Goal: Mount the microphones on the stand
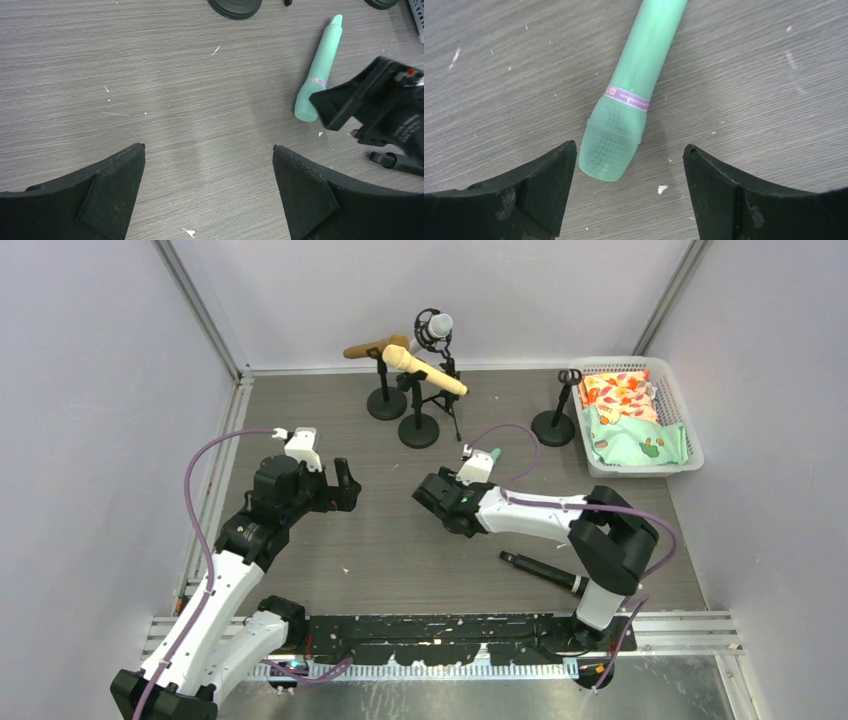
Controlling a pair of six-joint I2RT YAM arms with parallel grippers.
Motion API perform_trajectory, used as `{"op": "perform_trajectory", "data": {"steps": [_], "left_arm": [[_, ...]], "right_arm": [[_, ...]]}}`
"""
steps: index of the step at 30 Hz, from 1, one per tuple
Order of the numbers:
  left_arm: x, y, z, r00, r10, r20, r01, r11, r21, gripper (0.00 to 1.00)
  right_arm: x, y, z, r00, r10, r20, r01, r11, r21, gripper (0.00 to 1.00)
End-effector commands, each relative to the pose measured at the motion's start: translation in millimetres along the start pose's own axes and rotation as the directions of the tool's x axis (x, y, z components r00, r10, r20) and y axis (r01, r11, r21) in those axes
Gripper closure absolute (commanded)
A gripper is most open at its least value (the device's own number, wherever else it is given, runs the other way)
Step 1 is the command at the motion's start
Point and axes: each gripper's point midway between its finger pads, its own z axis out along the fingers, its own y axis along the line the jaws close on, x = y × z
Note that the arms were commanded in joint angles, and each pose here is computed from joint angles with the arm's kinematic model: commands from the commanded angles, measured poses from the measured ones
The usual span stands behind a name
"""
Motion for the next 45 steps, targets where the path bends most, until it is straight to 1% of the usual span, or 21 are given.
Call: {"op": "perform_trajectory", "data": {"steps": [1, 3, 4, 6, 8, 11, 14, 16, 19, 23, 28, 34, 41, 45], "left_arm": [[-12.4, -2.3, -0.5, 0.999, 0.009, 0.037, -0.009, 1.0, 0.005, 0.0], [-11.9, -2.1, -0.7, 0.999, 0.009, 0.036, -0.009, 1.0, 0.004, 0.0], [-11.4, -2.3, -0.6, 0.999, 0.01, 0.034, -0.01, 1.0, 0.004, 0.0], [-11.1, -2.2, -0.7, 0.999, 0.009, 0.034, -0.01, 1.0, 0.004, 0.0], [-11.0, -2.5, -0.3, 0.999, 0.008, 0.033, -0.008, 1.0, 0.006, 0.0], [-11.6, -3.5, -0.6, 0.999, 0.009, 0.036, -0.009, 1.0, 0.011, 0.0], [-11.0, -3.1, -0.9, 0.999, 0.007, 0.034, -0.007, 1.0, 0.01, 0.0], [-11.1, -3.0, -1.1, 0.999, 0.006, 0.035, -0.007, 1.0, 0.009, 0.0], [-11.0, -2.7, -1.0, 0.999, 0.006, 0.034, -0.007, 1.0, 0.007, 0.0], [-10.7, -2.9, 0.0, 1.0, 0.006, 0.03, -0.007, 1.0, 0.008, 0.0], [-10.4, -2.9, 1.7, 1.0, 0.008, 0.027, -0.008, 1.0, 0.007, 0.0], [-10.3, -2.6, 3.1, 1.0, 0.01, 0.022, -0.01, 1.0, 0.005, 0.0], [-10.5, -1.9, 3.5, 1.0, 0.009, 0.023, -0.009, 1.0, 0.002, 0.0], [-11.3, -2.3, 3.4, 1.0, 0.009, 0.025, -0.009, 1.0, 0.004, 0.0]], "right_arm": [[-51.8, -8.8, -16.2, 0.991, -0.02, 0.131, 0.025, 0.999, -0.032, 0.17], [-67.2, -20.7, -14.9, 0.989, -0.018, 0.148, 0.025, 0.999, -0.044, 0.17], [-78.7, -27.3, -12.1, 0.988, 0.009, 0.154, -0.001, 0.999, -0.051, 0.17], [-98.4, -45.4, 0.3, 0.991, 0.04, 0.127, -0.034, 0.998, -0.057, 0.17], [-122.1, -61.5, 8.5, 0.989, 0.048, 0.143, -0.043, 0.998, -0.042, 0.17], [-156.5, -82.7, 17.8, 0.979, -0.011, 0.204, 0.008, 1.0, 0.017, 0.17], [-185.1, -99.9, 32.7, 0.974, -0.09, 0.209, 0.074, 0.994, 0.082, 0.17], [-201.5, -110.7, 42.0, 0.971, -0.118, 0.208, 0.092, 0.987, 0.131, 0.17], [-225.7, -122.6, 53.7, 0.965, -0.111, 0.24, 0.072, 0.984, 0.165, 0.17], [-248.2, -132.2, 71.2, 0.956, -0.121, 0.268, 0.07, 0.979, 0.191, 0.18], [-272.4, -137.7, 90.4, 0.939, -0.179, 0.295, 0.117, 0.969, 0.217, 0.19], [-307.2, -135.9, 104.9, 0.897, -0.201, 0.394, 0.127, 0.971, 0.205, 0.24], [-338.2, -141.9, 121.0, 0.872, -0.21, 0.441, 0.123, 0.968, 0.218, 0.28], [-346.2, -144.1, 134.4, 0.871, -0.218, 0.441, 0.137, 0.968, 0.208, 0.32]]}}
